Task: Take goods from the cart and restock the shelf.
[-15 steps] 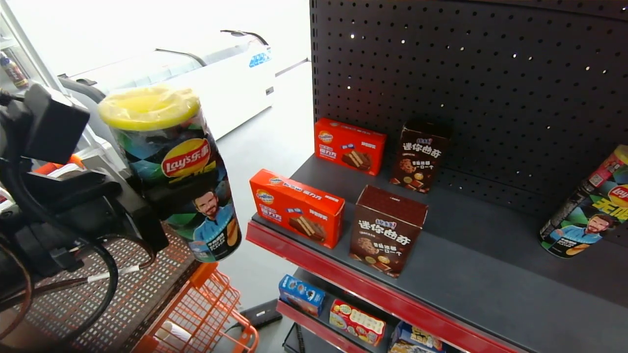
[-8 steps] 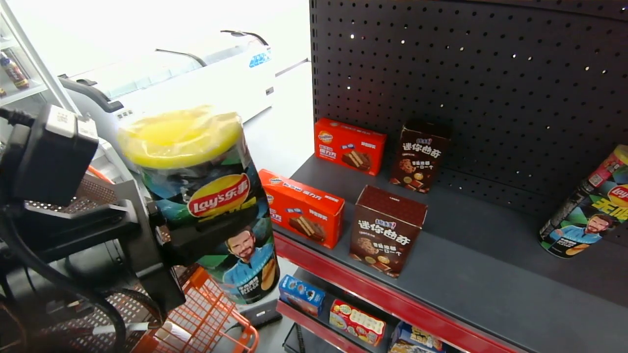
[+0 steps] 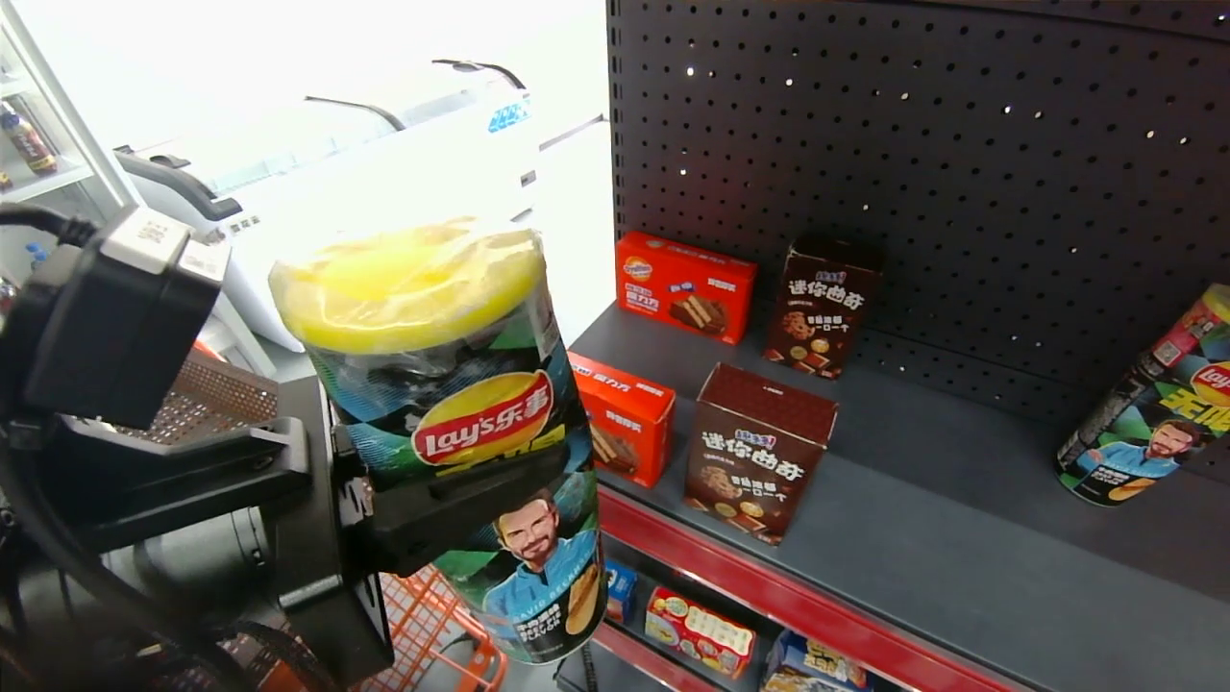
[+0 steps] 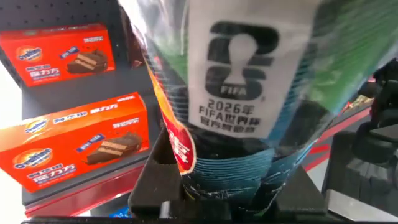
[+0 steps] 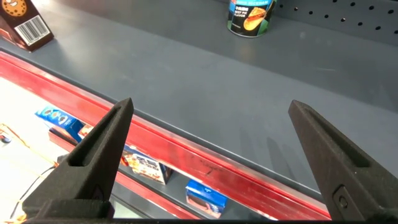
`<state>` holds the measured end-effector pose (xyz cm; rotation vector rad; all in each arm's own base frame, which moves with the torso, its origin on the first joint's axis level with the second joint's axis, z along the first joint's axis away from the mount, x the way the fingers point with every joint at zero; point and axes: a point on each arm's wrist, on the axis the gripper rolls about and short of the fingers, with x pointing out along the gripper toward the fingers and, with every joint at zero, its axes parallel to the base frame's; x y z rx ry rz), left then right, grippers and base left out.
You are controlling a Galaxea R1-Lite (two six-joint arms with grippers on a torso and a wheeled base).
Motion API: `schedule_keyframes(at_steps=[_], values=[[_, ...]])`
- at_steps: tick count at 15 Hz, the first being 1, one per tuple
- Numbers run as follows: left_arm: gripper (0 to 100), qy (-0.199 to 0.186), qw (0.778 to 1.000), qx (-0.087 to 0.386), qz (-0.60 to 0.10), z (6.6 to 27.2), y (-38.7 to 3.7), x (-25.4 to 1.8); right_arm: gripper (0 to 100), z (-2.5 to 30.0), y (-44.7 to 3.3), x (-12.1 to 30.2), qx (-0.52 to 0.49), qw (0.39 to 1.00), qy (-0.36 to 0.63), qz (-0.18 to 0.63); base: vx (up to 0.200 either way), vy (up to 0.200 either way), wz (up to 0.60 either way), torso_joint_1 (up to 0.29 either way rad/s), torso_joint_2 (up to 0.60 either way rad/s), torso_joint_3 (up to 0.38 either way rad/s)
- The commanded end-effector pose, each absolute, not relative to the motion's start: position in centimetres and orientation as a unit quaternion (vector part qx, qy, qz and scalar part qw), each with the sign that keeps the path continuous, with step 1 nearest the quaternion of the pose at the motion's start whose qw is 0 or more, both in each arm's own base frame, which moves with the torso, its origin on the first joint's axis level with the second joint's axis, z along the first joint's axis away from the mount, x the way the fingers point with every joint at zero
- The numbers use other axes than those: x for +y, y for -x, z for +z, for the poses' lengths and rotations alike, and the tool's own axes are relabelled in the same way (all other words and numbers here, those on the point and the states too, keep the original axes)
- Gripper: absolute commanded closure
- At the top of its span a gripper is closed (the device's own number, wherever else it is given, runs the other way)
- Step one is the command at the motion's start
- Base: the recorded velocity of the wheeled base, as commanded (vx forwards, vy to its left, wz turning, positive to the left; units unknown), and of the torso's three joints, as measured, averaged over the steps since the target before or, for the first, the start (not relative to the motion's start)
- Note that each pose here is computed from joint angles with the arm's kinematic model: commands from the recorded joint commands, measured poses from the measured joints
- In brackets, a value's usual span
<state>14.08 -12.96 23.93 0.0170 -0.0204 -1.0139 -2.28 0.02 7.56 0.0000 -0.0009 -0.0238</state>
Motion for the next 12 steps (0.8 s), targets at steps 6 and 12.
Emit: schedule_keyframes(at_steps=[6, 12], values=[[100, -0.008, 0.847, -0.008, -0.531, 23.8, -13.2, -13.9, 0, 7.6, 2.3, 0.0, -0.001, 1.000, -0.002, -0.012, 0.000, 0.000, 0.00, 0.000, 0.00, 0.000], [100, -0.009, 0.816, -0.010, -0.578, 23.8, -12.6, -14.4, 0, 7.6, 2.3, 0.0, -0.001, 1.000, -0.001, -0.012, 0.000, 0.000, 0.00, 0.000, 0.00, 0.000]])
